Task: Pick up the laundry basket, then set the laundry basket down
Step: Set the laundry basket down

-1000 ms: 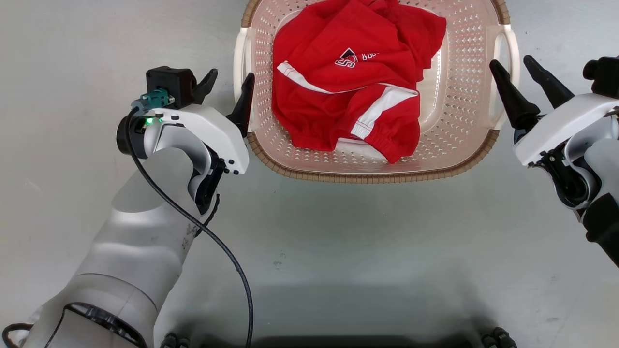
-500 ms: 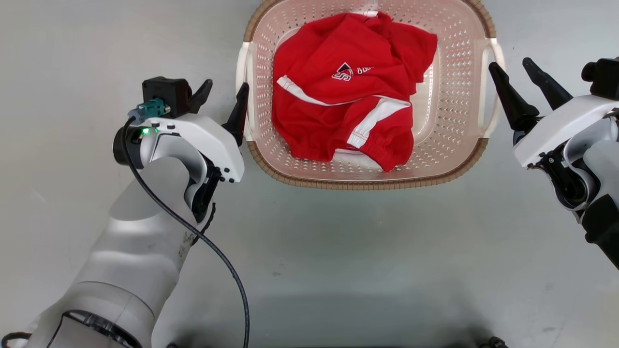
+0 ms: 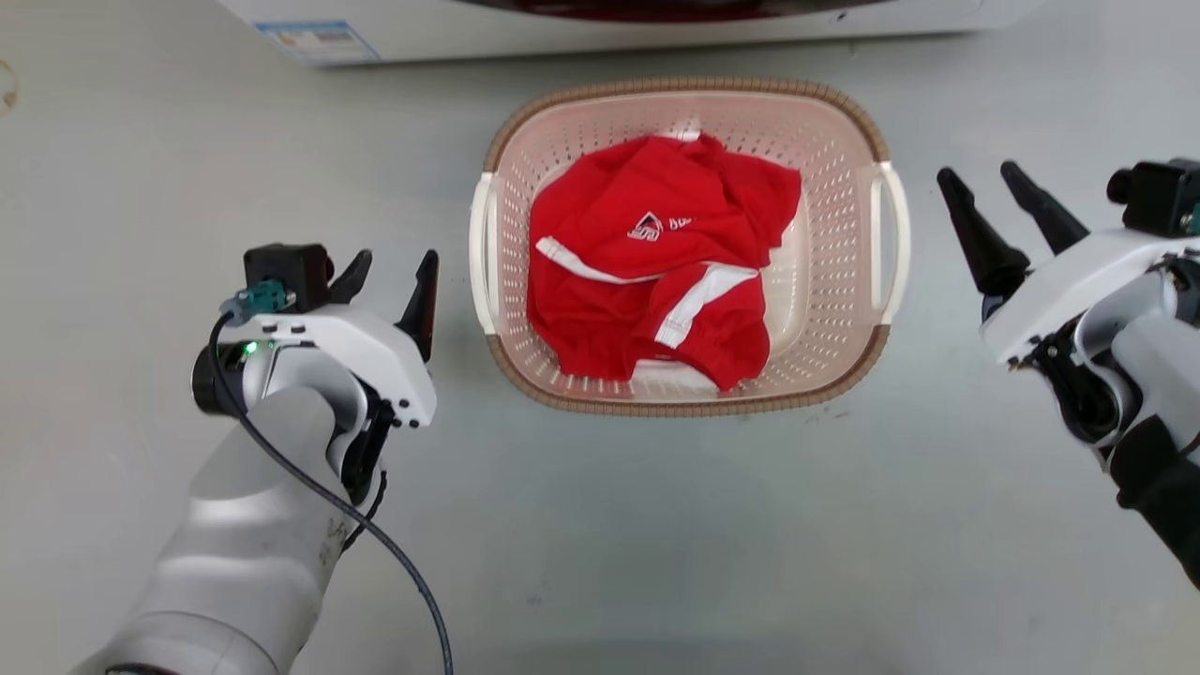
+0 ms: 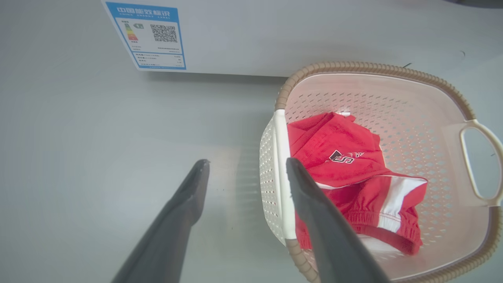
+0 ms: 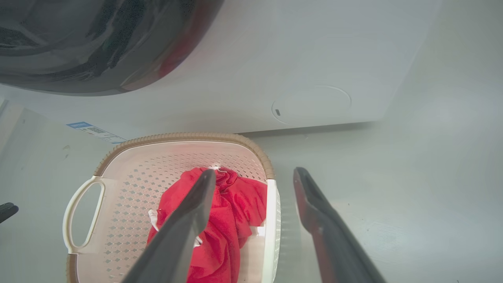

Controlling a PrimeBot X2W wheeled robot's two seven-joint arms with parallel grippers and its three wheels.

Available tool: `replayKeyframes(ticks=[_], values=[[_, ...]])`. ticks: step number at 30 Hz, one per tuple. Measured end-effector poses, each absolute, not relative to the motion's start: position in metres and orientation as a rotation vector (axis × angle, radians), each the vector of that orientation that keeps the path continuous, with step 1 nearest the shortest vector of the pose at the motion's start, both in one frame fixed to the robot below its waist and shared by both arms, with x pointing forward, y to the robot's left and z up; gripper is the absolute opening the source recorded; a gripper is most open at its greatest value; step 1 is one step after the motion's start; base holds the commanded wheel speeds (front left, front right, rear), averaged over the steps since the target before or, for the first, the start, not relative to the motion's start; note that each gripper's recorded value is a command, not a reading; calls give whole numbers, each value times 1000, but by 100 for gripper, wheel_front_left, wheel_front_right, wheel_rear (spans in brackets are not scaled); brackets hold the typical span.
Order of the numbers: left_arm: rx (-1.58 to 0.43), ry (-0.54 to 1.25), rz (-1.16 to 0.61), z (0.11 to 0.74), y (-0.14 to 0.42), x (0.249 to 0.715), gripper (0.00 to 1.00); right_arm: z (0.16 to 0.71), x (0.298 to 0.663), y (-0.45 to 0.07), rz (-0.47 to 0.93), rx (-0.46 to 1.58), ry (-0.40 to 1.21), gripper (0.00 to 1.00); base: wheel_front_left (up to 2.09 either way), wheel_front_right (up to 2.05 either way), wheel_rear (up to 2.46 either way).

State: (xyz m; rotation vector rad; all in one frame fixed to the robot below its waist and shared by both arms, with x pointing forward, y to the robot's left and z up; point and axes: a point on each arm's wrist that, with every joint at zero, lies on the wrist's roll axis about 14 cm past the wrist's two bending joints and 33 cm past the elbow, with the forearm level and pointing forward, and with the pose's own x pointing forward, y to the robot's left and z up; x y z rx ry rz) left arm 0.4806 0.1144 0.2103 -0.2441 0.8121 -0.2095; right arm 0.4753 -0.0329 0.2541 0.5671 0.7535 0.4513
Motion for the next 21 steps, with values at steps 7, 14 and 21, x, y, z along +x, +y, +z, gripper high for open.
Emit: replayKeyframes(ticks=[7,14,21], values=[[-239,761,-187,245,124,471,100,292,467,-40,441,551,689,100,0,0,0],[-220,679,-189,284,131,466,100,332,459,-45,457,509,602,100,0,0,0],[-221,589,-183,321,136,456,100,378,455,-47,479,485,480,100,0,0,0]])
